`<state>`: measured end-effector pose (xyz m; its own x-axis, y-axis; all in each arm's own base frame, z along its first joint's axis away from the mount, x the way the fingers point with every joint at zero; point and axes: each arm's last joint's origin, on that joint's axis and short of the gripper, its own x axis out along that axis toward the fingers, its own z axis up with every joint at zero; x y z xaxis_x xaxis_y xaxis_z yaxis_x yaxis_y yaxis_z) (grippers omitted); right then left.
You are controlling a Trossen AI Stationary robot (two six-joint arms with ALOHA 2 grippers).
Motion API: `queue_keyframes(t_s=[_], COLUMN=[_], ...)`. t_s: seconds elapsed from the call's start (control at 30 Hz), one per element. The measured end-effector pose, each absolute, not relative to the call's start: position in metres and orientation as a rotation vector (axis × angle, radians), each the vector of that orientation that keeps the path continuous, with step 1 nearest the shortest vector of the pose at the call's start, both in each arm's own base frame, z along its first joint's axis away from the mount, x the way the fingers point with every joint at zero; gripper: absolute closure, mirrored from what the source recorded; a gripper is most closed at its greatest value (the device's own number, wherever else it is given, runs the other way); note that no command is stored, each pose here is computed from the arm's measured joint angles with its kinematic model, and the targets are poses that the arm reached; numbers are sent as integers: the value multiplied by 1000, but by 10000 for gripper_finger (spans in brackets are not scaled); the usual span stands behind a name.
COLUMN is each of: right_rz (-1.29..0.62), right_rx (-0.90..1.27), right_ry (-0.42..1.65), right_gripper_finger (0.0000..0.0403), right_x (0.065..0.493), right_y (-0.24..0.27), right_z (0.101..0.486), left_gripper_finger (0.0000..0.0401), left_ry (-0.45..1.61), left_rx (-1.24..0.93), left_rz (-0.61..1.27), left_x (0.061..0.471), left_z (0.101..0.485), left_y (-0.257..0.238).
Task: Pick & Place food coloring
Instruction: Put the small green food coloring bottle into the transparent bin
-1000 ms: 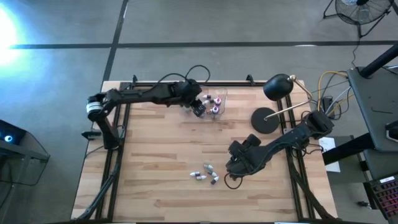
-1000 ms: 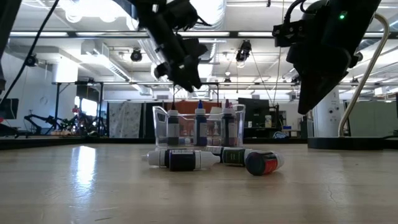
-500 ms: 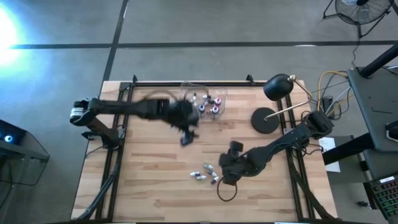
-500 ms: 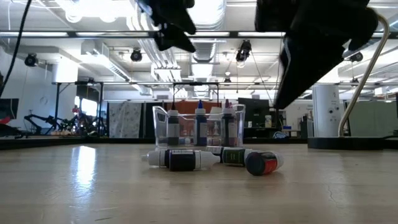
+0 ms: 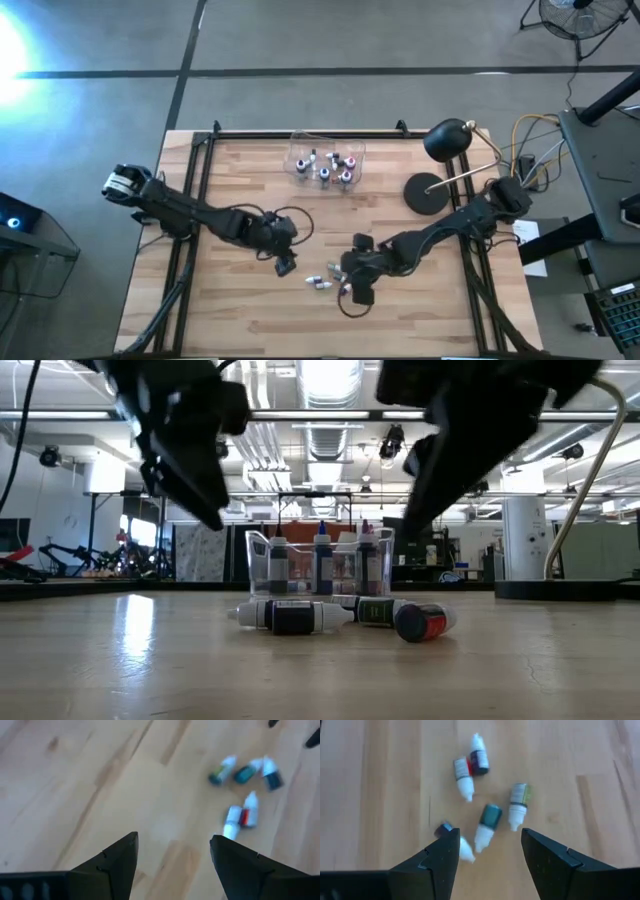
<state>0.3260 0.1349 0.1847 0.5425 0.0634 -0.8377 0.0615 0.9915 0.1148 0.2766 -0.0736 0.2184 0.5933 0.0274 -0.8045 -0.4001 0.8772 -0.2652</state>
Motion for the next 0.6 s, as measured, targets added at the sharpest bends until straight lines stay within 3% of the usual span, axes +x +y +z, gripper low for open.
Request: queue_keyframes(t_s=[0.2,0.6], right_rz=[-154,-273], right_rx=[314,216], right_ry=[997,1027], right_gripper_finger=[197,197], right_x=[343,368], right_y=[128,128], right_z=[167,147], left_gripper_finger=[180,180], left_ry=[948,858], left_rx=[-391,-359], left_rz=[217,201], left_x=[266,230], left_z=[208,207], left_y=[-75,-62])
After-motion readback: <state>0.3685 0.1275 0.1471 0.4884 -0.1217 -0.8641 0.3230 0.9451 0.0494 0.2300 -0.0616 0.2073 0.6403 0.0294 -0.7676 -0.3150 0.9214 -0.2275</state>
